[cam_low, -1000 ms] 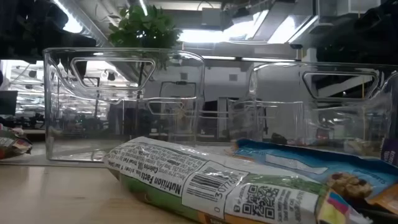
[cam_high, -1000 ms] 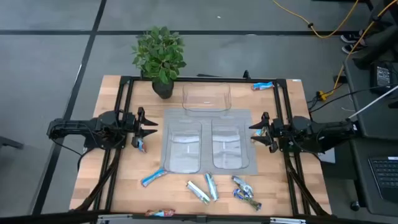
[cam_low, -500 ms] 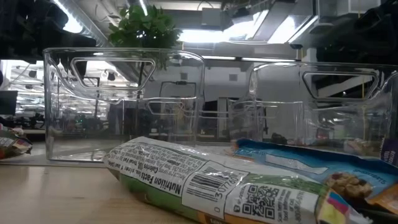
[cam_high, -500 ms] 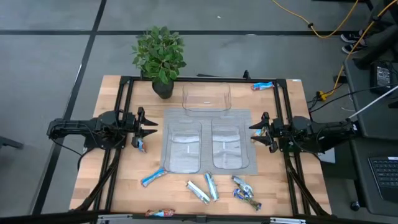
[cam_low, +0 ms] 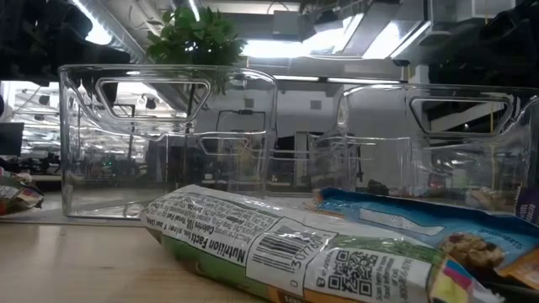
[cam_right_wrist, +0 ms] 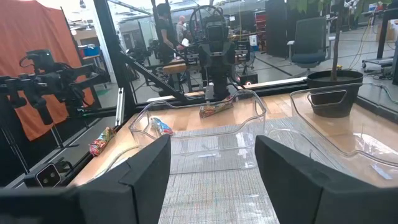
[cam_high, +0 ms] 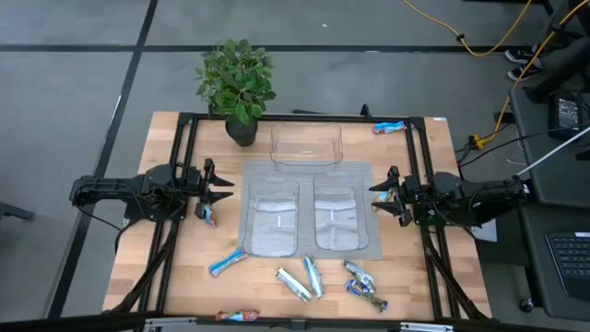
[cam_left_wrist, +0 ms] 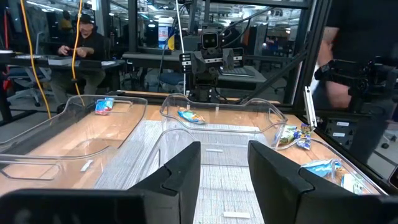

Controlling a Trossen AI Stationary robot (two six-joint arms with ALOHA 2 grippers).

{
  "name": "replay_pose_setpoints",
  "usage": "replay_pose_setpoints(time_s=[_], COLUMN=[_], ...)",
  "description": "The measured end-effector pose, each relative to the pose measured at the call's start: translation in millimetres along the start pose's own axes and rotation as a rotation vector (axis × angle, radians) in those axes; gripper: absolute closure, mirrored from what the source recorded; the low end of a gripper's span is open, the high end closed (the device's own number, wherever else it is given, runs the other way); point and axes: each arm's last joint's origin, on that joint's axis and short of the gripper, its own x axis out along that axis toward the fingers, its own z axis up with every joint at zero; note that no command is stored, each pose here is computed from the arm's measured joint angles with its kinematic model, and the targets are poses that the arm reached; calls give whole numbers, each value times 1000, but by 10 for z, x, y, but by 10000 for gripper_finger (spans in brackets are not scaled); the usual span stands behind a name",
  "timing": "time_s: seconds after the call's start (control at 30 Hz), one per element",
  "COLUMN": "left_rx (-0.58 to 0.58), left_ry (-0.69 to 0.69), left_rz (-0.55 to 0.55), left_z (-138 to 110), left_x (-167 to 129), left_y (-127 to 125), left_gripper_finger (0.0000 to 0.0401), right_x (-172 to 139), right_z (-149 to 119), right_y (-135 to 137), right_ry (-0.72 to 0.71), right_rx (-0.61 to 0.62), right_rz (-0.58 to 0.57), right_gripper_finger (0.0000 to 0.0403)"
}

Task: Pick and place Granola Bars by type

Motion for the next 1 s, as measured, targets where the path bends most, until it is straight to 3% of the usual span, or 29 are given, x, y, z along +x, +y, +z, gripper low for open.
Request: replay_pose_setpoints(time_s=[1.0], left_rx=[0], left_ry=[-1], left_rz=[0], left_z=[1], left_x=[0], left_y=[0], left_gripper_finger=[274], right_x=[0], right_z=[1], right_y=[0], right_ry=[0], right_rx=[-12], right_rz=[0], right_gripper_finger=[167])
